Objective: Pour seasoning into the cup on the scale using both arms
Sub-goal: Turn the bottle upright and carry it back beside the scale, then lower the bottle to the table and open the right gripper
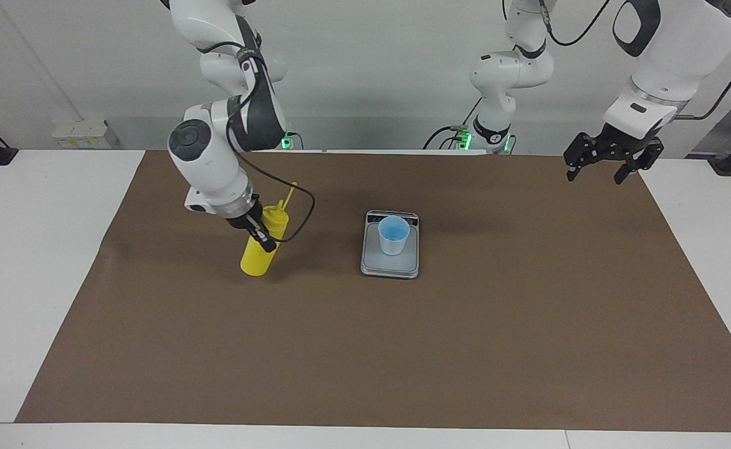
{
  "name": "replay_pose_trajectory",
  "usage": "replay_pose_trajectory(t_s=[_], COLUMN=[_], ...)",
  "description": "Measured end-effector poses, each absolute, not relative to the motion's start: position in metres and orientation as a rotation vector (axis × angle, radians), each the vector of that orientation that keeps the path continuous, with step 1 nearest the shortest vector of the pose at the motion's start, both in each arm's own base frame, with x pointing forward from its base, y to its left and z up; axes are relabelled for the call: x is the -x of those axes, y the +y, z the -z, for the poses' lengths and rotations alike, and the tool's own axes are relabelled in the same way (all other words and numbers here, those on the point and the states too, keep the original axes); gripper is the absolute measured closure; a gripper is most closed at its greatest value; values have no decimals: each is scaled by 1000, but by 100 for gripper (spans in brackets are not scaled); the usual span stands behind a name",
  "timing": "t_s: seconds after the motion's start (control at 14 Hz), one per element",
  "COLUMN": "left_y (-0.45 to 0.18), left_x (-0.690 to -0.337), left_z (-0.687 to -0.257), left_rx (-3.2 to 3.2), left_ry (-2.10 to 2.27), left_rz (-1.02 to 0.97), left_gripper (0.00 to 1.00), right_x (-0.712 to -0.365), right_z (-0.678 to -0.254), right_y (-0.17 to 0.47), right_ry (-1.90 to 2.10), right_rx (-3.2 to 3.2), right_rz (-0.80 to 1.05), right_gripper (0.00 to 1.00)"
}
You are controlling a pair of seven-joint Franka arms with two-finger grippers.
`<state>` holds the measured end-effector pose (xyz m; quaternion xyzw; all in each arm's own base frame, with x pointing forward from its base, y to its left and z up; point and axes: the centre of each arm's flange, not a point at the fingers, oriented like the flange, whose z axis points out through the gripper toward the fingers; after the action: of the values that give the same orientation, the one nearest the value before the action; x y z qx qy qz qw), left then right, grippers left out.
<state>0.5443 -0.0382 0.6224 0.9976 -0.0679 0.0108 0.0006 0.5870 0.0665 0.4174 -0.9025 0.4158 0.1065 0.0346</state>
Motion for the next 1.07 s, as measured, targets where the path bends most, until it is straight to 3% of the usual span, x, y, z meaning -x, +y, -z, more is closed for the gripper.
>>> replay_pose_trajectory(t_s=[0.5,1.07], left_y=[-37,-45], left_x=[-542,-541], left_z=[-628,-628], left_rx=[-3134,-3117], left_ry=[-209,-225], left_rz=[-51,-54], left_gripper=[0,0], right_x=[-564,-566], right_z=[-404,-394], right_y=[-42,-27], right_ry=[974,917], right_rx=[2825,2779], right_rz=[-597,-650], right_gripper=[44,44])
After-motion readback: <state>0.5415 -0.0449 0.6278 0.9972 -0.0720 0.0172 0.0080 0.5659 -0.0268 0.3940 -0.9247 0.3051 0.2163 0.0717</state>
